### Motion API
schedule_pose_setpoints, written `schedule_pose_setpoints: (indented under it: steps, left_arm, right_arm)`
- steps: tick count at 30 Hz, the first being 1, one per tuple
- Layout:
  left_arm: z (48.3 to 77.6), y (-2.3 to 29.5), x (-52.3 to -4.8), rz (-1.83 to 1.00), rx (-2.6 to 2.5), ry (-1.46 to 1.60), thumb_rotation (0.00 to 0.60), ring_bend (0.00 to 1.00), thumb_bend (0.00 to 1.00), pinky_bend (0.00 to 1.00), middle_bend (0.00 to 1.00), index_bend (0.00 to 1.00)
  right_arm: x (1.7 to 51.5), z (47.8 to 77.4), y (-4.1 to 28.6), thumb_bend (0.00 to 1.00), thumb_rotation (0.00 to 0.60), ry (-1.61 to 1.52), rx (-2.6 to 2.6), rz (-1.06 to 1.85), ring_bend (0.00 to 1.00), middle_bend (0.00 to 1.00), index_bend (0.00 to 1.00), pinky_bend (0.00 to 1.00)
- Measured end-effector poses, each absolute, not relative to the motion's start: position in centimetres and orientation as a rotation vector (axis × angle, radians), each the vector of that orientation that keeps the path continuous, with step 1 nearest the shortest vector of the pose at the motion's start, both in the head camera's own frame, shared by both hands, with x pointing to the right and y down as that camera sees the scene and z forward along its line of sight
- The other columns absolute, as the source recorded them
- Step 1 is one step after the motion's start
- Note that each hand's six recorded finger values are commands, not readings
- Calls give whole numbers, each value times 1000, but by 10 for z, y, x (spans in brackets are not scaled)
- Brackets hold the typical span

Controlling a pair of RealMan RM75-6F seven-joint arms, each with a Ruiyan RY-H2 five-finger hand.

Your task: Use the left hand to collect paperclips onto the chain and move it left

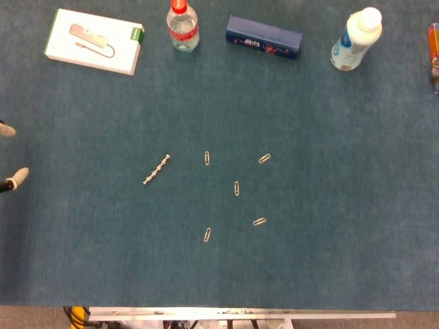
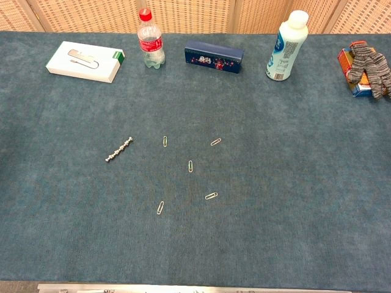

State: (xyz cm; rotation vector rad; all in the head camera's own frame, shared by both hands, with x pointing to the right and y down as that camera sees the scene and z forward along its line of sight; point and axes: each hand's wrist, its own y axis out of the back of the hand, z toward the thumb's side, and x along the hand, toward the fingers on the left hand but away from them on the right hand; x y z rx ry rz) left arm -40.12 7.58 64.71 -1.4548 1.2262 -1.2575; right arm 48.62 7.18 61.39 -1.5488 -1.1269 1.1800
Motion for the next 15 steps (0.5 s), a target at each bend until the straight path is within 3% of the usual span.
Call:
schedule_pose_setpoints:
  steps: [8,11,15]
  left_arm:
    - [645,76,-396,-1233,-1449,1242,600,244,0,290,317,400]
    - [645,76,-393,-1215,-1457,1255,600,227,0,290,257,361]
    - [644,78,-383,-1171,-1487,1238,600,177,0,290,103,242]
  right_arm:
    - [487,615,70,359,600,-1131,-1556,1172,248,333,528,223]
    - [487,613,67,360,600,-1123,-1553,1162,248,333,528,224]
    - [486,607,64,359,600,-1095,-1530,1155,248,333,528,224]
